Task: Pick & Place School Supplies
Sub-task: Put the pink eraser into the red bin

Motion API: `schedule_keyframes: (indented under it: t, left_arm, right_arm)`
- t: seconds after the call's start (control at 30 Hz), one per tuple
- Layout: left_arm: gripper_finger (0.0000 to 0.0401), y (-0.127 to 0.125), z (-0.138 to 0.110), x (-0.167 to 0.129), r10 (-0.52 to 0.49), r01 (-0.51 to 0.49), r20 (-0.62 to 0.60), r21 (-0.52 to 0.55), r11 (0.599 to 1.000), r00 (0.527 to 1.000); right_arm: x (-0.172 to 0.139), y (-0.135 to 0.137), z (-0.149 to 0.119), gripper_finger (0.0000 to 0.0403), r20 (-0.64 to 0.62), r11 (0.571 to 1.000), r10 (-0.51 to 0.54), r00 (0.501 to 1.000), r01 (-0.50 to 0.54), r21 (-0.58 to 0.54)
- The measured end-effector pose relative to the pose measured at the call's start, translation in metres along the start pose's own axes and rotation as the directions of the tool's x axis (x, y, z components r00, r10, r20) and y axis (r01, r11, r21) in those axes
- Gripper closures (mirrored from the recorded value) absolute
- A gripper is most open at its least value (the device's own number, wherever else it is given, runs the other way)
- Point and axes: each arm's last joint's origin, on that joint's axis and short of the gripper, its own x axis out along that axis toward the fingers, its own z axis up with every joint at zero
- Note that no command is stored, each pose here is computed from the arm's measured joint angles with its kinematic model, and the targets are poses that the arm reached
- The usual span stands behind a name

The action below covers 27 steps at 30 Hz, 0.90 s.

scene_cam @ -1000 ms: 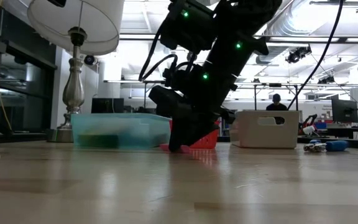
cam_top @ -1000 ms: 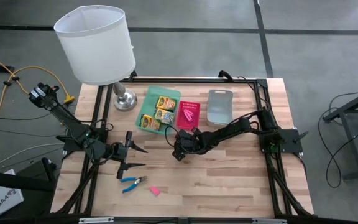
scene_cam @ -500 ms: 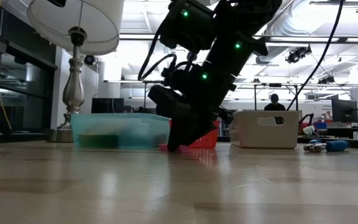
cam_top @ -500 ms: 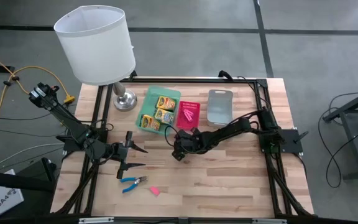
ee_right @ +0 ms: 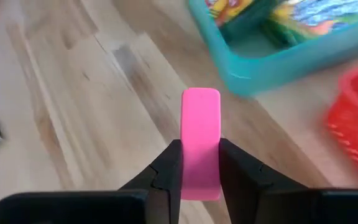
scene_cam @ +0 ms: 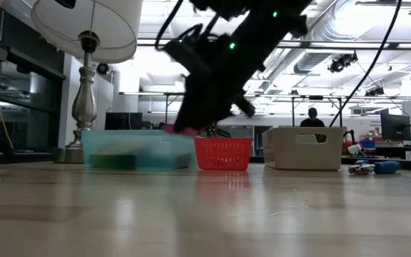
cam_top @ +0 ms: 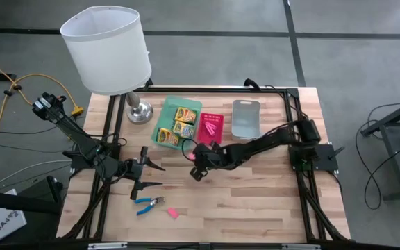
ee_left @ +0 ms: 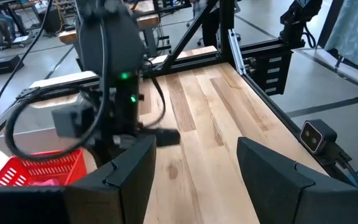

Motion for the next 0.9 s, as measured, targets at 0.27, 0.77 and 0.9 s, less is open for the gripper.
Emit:
schedule_keyframes:
  t: [0.27,0.77,0.9]
  left_arm:
    - [0.0183,0.000,0.000,0.000,0.000,0.000,-0.001,0.001,1.000,1.000]
    - [0.0183,0.000,0.000,0.000,-0.002,0.002,-0.001,0.001,1.000,1.000]
    - [0.0183,0.000,0.000,0.000,-0.002,0.002,-0.001,0.001,1.000,1.000]
  right_arm:
    - [-0.015,-0.020,0.021,0.0325,0.030,0.995,-0.095,0.995,0.096,-0.027]
    - [-0.012,-0.067,0.043,0.0324,-0.021,0.970,-0.241,0.970,0.241,-0.018]
    - [-0.010,-0.073,0.046,0.0327,-0.023,0.968,-0.250,0.968,0.250,-0.003]
